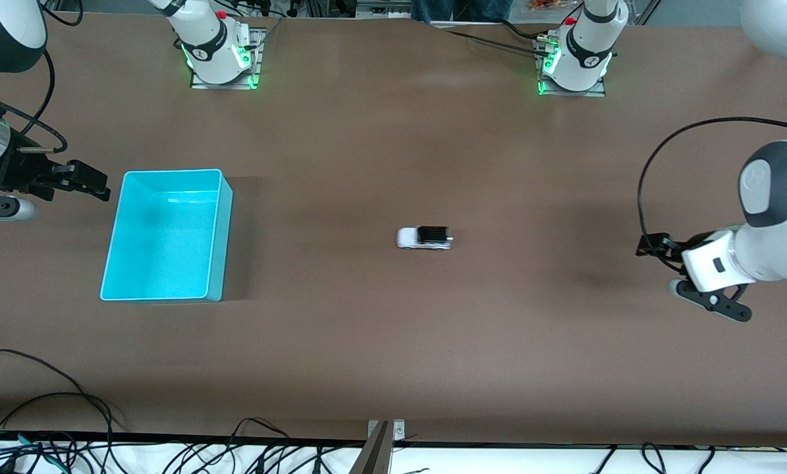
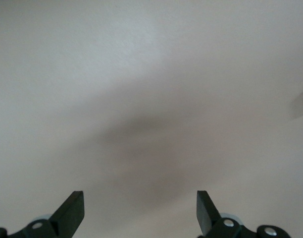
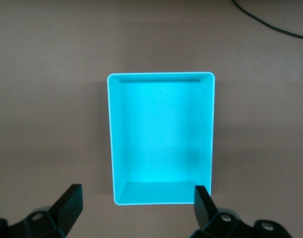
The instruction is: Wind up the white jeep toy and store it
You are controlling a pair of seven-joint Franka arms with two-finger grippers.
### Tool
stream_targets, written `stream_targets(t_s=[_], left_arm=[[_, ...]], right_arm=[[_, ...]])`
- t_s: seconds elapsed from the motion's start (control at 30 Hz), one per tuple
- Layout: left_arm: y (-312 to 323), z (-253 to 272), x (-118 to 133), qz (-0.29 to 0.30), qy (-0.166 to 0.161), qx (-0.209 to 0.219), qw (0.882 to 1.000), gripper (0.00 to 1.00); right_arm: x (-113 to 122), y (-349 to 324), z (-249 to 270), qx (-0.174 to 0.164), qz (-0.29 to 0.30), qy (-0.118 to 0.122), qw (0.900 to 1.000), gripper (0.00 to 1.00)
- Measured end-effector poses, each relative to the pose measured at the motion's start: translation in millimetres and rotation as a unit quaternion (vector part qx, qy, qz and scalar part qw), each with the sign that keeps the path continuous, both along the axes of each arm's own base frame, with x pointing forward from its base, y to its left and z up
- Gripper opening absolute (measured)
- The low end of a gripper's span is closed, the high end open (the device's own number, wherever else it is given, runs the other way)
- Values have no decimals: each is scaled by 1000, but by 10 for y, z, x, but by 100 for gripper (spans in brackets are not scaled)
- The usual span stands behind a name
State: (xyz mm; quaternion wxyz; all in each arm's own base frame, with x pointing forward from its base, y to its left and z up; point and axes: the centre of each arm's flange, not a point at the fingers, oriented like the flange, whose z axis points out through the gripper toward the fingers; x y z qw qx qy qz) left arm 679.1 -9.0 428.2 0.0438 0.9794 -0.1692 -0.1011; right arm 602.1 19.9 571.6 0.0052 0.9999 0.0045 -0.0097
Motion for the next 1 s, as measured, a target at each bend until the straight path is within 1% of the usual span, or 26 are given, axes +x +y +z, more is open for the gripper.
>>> stream_targets(t_s=[0.23, 0.37, 0.57, 0.77, 1.0], left_arm=[[-103, 94, -150, 13, 7, 2, 1000, 100], [-101, 84, -277, 16, -13, 4, 1000, 100], [-117, 51, -608, 30, -44, 11, 999, 100], [-83, 94, -906, 63, -51, 20, 996, 100], [95, 293, -1084, 82, -59, 24, 995, 100]], right_arm=[[0, 2, -3, 0, 0, 1, 1000, 100], [0, 5, -8, 0, 0, 2, 1000, 100], [5, 3, -30, 0, 0, 4, 1000, 100], [5, 3, -58, 0, 0, 7, 1000, 100], [6, 27, -63, 0, 3, 7, 1000, 100]])
